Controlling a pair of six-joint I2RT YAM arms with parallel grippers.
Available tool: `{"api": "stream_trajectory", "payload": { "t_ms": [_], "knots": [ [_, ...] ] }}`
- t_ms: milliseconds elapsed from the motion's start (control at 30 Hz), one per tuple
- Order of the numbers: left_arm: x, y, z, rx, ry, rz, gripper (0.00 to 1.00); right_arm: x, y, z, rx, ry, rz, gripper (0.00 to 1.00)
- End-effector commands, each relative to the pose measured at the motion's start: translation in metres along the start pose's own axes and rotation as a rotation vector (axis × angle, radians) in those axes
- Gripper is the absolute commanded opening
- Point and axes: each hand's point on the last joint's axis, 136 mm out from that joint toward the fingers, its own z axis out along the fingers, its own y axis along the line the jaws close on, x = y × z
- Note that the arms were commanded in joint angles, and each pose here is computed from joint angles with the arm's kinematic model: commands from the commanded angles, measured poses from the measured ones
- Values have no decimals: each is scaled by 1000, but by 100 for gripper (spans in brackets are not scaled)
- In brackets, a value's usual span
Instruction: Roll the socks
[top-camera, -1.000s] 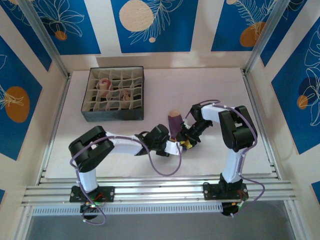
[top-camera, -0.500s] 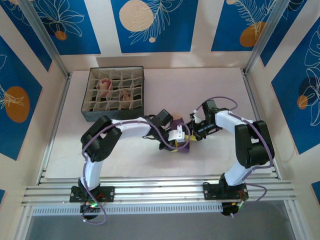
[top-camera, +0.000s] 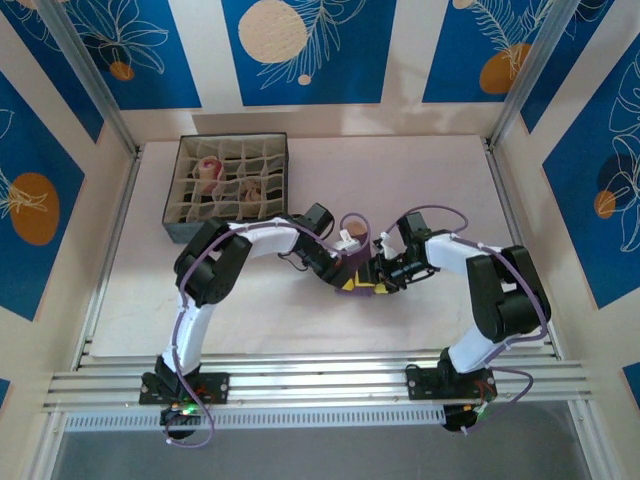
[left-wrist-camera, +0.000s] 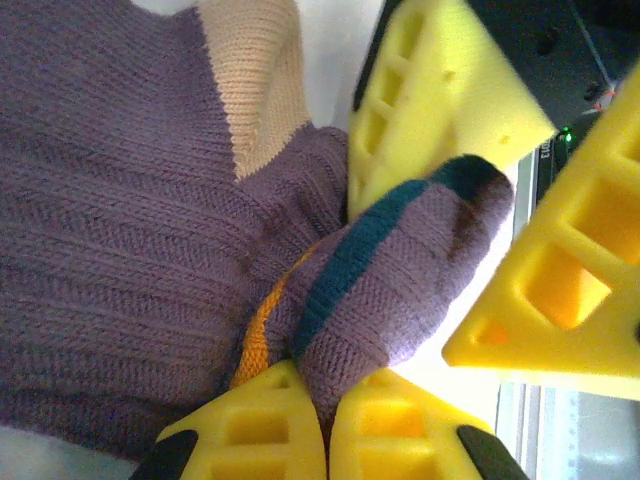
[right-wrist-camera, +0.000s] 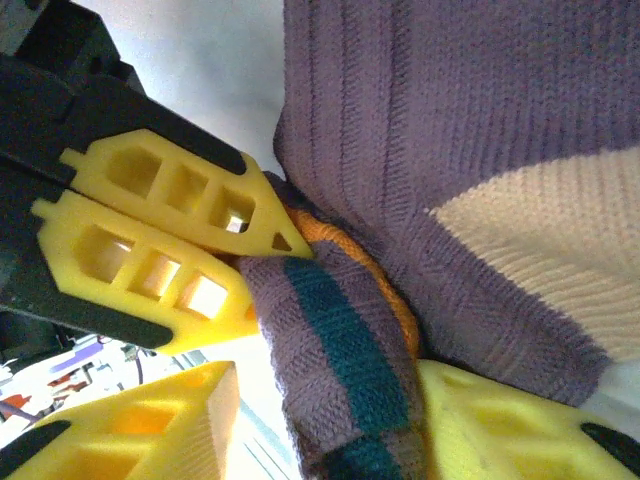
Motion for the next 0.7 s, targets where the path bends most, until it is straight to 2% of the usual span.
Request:
{"api": "stream_trajectory", "payload": {
  "t_ms": [0,133,300,667],
  "knots": [
    [37,38,12,-117,92,-153,0,8,4,0,6,9,-2,43],
    [31,32,7,-117,58,-80,0,8,-14,2,91,23,61,28],
    [21,18,-9,-151,-21,96,15,9,-37,4,174,72,166,11],
    [5,-11,-47,-316,-152,499,19,9,-38,10,145,145,225,4]
  ]
}}
